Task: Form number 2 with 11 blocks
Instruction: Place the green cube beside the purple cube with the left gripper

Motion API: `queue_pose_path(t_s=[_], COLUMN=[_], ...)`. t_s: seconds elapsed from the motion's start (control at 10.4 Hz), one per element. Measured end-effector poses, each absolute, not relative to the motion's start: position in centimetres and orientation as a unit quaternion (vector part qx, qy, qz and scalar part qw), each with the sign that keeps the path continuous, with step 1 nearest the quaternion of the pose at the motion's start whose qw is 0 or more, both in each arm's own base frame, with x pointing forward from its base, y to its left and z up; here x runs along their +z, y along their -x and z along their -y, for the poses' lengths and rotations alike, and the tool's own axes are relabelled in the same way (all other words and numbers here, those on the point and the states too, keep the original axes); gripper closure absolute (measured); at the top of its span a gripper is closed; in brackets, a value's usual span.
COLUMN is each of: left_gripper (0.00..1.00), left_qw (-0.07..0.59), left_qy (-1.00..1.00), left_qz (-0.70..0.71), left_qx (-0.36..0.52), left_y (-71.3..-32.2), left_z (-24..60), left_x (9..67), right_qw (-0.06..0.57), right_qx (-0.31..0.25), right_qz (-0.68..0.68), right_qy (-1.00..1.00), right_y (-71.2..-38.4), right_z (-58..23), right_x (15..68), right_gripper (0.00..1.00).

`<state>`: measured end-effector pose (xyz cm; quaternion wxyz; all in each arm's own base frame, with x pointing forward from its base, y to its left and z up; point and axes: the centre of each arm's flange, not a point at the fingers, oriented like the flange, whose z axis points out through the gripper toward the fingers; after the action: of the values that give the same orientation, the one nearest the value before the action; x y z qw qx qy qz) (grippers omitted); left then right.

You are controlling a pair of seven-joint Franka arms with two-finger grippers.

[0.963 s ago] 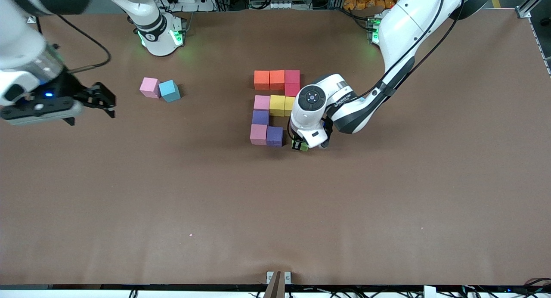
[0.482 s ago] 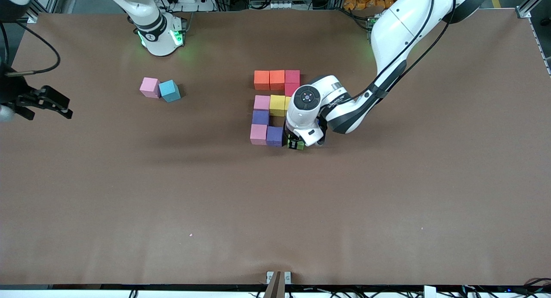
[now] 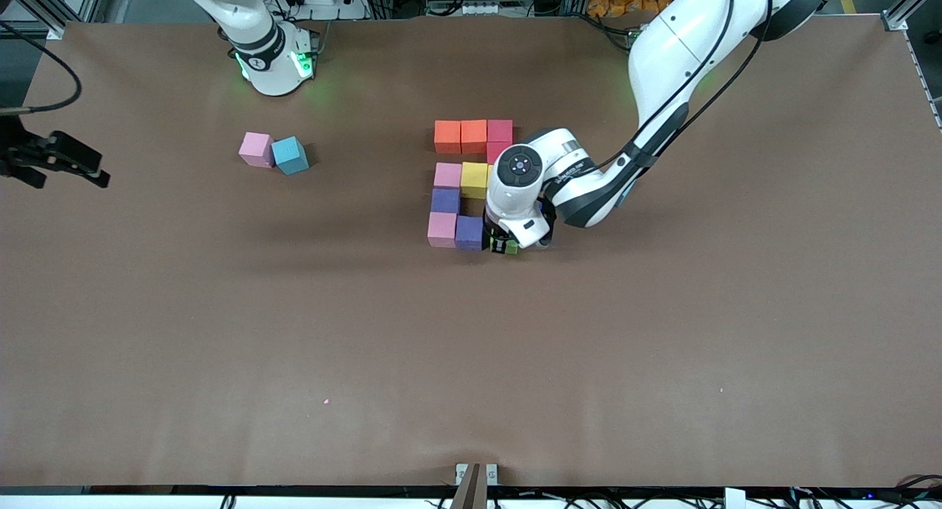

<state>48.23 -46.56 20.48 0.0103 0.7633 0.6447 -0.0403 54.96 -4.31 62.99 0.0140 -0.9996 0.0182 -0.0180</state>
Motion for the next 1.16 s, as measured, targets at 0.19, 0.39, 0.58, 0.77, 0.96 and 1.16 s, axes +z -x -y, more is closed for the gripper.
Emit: queue_pose_path(t_s=[0.19, 0.39, 0.58, 0.77, 0.96, 1.16], left_gripper=[0.42, 0.42, 0.42, 0.42, 0.42, 0.42], left_qw=[0.012, 0.016, 0.020, 0.022, 0.022, 0.023], left_qy=[-0.753, -0.749, -0.747, -0.746, -0.744, -0.743], left_qz=[-0.657, -0.661, -0.663, -0.664, -0.666, -0.668], left_qx=[-0.039, -0.038, -0.040, -0.042, -0.043, -0.043], left_y=[-48.3, -48.5, -48.9, -49.0, -49.0, -49.1], left_z=[46.8, 46.9, 47.1, 47.4, 47.6, 47.6], left_x=[20.6, 20.9, 20.8, 20.7, 20.7, 20.7], right_qw=[0.014, 0.014, 0.014, 0.013, 0.013, 0.013], right_qx=[-0.019, -0.019, -0.021, -0.027, -0.028, -0.028], right_qz=[-0.025, -0.022, -0.028, -0.034, -0.036, -0.036], right_qy=[0.999, 0.999, 0.999, 0.999, 0.999, 0.999], right_y=[-54.8, -54.9, -54.8, -54.7, -54.7, -54.7], right_z=[5.2, 4.8, 5.5, 6.2, 6.4, 6.4], right_x=[63.4, 63.4, 63.5, 64.1, 64.2, 64.2], right_gripper=[0.00, 0.00, 0.00, 0.00, 0.00, 0.00])
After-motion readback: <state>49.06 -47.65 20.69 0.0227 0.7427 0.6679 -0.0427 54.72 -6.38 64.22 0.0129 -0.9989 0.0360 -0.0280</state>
